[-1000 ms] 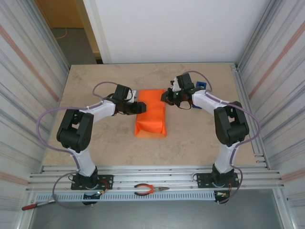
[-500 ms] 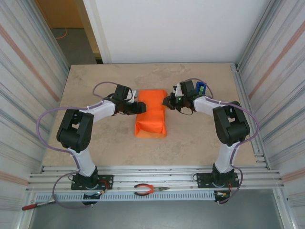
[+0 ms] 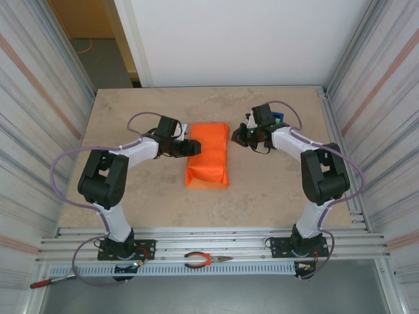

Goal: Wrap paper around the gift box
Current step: Wrap the gift box with the wrapping paper.

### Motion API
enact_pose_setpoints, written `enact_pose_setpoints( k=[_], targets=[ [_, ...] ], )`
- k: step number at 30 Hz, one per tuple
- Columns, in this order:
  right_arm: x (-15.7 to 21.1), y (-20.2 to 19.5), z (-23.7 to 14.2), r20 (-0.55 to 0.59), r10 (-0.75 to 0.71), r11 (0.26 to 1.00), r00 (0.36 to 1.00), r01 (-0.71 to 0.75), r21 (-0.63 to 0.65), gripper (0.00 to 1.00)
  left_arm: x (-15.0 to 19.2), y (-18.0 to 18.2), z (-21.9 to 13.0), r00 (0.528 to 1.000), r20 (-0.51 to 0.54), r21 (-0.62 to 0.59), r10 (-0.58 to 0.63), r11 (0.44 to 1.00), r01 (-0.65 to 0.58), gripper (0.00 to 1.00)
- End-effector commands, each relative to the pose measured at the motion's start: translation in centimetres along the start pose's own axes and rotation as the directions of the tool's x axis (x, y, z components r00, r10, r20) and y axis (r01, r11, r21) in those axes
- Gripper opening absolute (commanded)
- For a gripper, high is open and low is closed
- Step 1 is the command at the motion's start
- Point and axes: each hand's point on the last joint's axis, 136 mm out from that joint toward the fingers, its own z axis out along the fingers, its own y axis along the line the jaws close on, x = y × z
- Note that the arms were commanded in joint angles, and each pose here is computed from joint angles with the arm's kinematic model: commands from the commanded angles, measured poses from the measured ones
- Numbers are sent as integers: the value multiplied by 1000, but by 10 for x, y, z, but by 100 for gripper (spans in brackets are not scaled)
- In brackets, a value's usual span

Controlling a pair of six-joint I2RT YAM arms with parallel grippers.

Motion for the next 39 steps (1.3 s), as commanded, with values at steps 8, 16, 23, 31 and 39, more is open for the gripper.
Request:
enact_pose_setpoints(
  k=[8,16,23,31,39],
  targets=[
    [17,-6,15,-82,-140,969,987,154,191,7,54,34,14,984,-171,-127,-53,991,31,61],
    [39,-6,35,-153,-173,953,973,205,222,5,54,34,14,984,-170,-126,-52,992,30,61],
    [25,-5,16,-98,-160,960,982,178,217,4,54,34,14,984,-170,-126,-54,992,32,61],
    [14,-4,-1,-67,-168,958,984,179,223,5,54,33,14,984,-169,-122,-53,992,32,61],
    [23,-6,15,-108,-171,956,979,191,223,4,54,33,14,984,-170,-124,-52,992,31,61]
  ],
)
